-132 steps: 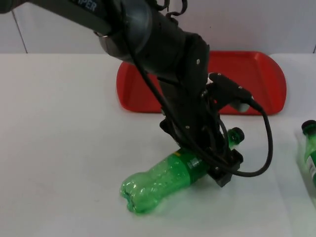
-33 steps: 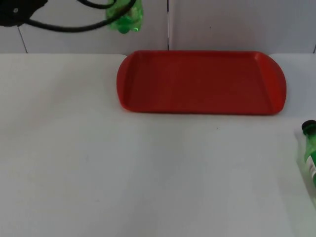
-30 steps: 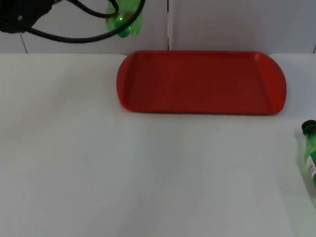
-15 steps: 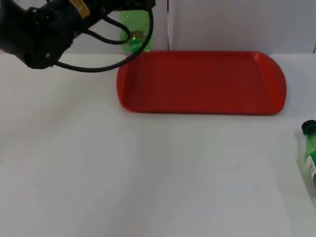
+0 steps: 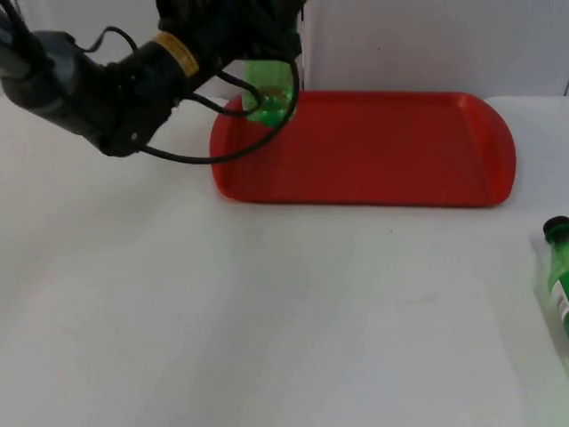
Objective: Place the bottle upright on the tray.
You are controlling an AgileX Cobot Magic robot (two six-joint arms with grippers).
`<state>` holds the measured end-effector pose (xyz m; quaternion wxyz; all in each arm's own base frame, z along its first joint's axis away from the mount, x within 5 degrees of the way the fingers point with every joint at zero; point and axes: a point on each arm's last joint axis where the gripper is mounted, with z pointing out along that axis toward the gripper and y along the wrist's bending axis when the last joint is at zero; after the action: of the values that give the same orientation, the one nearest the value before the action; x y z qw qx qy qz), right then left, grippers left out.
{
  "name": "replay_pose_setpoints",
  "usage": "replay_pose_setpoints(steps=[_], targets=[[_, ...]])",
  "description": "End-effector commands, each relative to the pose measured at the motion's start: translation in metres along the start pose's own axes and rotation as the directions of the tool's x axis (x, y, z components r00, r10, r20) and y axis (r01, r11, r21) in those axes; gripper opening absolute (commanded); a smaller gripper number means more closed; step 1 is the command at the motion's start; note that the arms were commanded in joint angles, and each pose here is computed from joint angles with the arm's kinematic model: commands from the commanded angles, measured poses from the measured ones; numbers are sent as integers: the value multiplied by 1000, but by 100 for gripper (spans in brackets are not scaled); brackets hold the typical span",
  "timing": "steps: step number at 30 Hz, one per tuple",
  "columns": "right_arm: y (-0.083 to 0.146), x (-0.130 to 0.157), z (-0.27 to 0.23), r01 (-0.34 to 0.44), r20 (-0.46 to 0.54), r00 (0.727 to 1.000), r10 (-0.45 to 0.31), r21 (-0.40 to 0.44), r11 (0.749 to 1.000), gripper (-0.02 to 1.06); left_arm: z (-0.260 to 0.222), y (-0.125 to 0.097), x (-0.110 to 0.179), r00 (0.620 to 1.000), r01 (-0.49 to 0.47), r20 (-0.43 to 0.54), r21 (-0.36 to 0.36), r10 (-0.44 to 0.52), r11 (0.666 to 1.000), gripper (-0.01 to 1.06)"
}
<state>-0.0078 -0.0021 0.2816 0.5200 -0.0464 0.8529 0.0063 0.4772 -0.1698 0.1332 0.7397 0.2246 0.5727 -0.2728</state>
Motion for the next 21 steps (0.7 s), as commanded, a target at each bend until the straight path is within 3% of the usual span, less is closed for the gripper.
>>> replay_pose_setpoints(steps=[1, 21], targets=[[0, 1, 1, 6, 3, 1000, -6, 0, 1000, 105, 11, -8, 9, 999, 16, 44, 21, -17, 1000, 0], [0, 1, 1, 6, 3, 1000, -6, 0, 1000, 105, 24, -12, 65, 998, 44, 38, 23, -44, 999, 0]])
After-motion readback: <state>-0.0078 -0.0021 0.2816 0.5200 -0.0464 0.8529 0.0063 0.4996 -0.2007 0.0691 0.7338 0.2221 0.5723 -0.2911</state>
